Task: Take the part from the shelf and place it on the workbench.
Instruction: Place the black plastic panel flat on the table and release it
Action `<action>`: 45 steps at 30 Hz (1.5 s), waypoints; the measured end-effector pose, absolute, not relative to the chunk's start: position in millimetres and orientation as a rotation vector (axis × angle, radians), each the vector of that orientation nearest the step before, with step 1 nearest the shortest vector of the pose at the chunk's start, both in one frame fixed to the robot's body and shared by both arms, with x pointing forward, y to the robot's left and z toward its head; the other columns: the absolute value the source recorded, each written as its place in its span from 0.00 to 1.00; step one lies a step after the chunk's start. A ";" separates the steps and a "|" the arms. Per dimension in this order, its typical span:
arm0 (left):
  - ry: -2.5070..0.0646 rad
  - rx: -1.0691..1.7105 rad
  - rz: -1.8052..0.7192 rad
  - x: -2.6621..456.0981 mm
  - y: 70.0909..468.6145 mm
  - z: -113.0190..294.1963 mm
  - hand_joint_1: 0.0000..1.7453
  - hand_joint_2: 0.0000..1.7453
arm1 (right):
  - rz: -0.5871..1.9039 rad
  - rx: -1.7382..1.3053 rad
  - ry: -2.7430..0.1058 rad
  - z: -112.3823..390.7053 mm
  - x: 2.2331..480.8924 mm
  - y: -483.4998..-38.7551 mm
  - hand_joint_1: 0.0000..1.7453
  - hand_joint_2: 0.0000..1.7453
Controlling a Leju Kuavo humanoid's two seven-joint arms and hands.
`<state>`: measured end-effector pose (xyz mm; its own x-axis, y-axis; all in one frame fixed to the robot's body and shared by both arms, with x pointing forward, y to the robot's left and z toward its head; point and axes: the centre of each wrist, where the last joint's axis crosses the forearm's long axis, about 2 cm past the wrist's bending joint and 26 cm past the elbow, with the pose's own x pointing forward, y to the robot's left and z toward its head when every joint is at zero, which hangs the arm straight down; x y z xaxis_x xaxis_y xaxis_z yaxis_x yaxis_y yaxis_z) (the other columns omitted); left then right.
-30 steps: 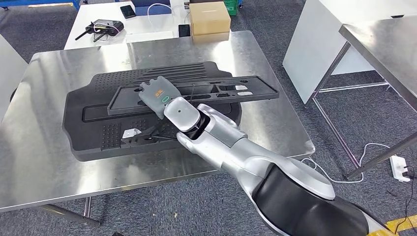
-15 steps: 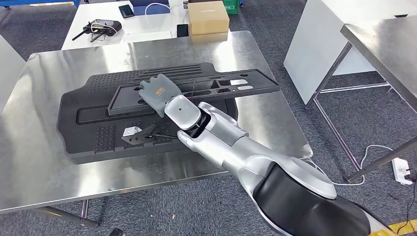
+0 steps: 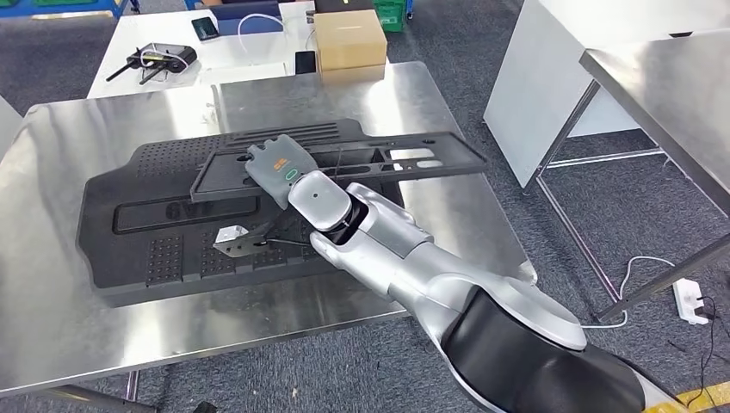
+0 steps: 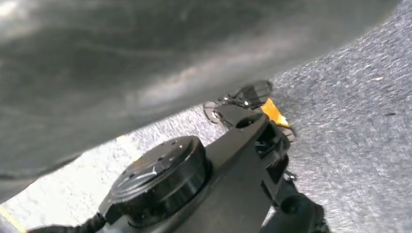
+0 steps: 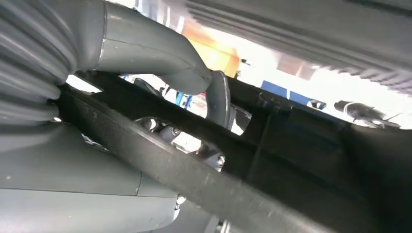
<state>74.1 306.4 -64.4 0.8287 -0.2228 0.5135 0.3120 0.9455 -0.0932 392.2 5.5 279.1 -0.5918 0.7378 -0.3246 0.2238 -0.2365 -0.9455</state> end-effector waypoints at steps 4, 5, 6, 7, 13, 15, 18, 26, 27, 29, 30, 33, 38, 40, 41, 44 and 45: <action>-0.528 -0.179 -0.308 73.7 305.7 -64.1 0.00 0.00 | 1.887 -1.134 -1.651 276.9 391.0 6.1 1.00 1.00; -0.533 -0.178 -0.315 73.6 305.8 -63.9 0.00 0.00 | 1.887 -1.131 -1.651 276.7 390.7 6.4 1.00 1.00; -0.541 -0.178 -0.328 73.6 305.8 -63.7 0.00 0.00 | 1.888 -1.126 -1.653 276.6 390.3 6.8 1.00 1.00; -0.552 -0.177 -0.345 73.5 306.0 -63.5 0.00 0.00 | 1.889 -1.119 -1.657 276.6 389.7 7.4 1.00 1.00; -0.635 -0.155 -0.481 73.8 313.3 -60.7 0.00 0.00 | 1.891 -1.073 -1.690 277.2 382.9 14.1 1.00 1.00; -0.643 -0.149 -0.498 73.7 316.1 -59.9 0.00 0.00 | 1.896 -1.069 -1.698 276.9 380.9 15.8 1.00 1.00; -0.647 -0.145 -0.509 73.5 318.2 -59.3 0.00 0.00 | 1.901 -1.068 -1.705 276.9 379.4 17.1 1.00 1.00; -0.918 0.065 -1.038 85.7 333.2 -51.9 0.00 0.00 | 1.913 -1.006 -1.726 277.5 372.0 23.3 1.00 1.00; -0.971 0.097 -1.158 90.1 337.7 -49.6 0.00 0.00 | 1.916 -0.995 -1.731 277.9 370.1 25.0 1.00 1.00; -1.040 0.133 -1.355 97.5 347.1 -45.7 0.00 0.00 | 1.920 -0.975 -1.740 278.6 366.3 28.3 1.00 1.00; -1.057 0.140 -1.427 100.4 351.5 -43.9 0.00 0.00 | 1.923 -0.967 -1.743 278.7 364.5 29.8 1.00 1.00; -1.067 0.141 -1.520 105.3 360.3 -40.5 0.00 0.00 | 1.931 -0.952 -1.751 278.3 360.8 32.6 1.00 1.00; -1.040 0.109 -1.497 103.5 362.8 -39.2 0.00 0.00 | 1.948 -0.947 -1.759 277.2 357.5 34.8 1.00 1.00; -1.035 0.101 -1.485 101.6 363.1 -38.9 0.00 0.00 | 1.953 -0.949 -1.759 276.6 357.0 35.1 1.00 1.00; -1.034 0.098 -1.483 100.6 363.3 -38.8 0.00 0.00 | 1.955 -0.949 -1.759 276.3 356.7 35.2 1.00 1.00; -1.036 0.096 -1.490 98.9 364.6 -37.9 0.00 0.00 | 1.962 -0.951 -1.758 275.5 356.2 35.5 1.00 1.00; -1.037 0.096 -1.493 98.7 365.1 -37.5 0.00 0.00 | 1.964 -0.952 -1.758 275.2 356.0 35.6 1.00 1.00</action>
<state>98.7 365.1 -37.5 -0.2438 -0.8324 0.4977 0.7571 0.1574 0.6340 356.0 35.6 275.2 -0.7188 0.6471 -0.2540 0.1810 -0.1785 -0.9671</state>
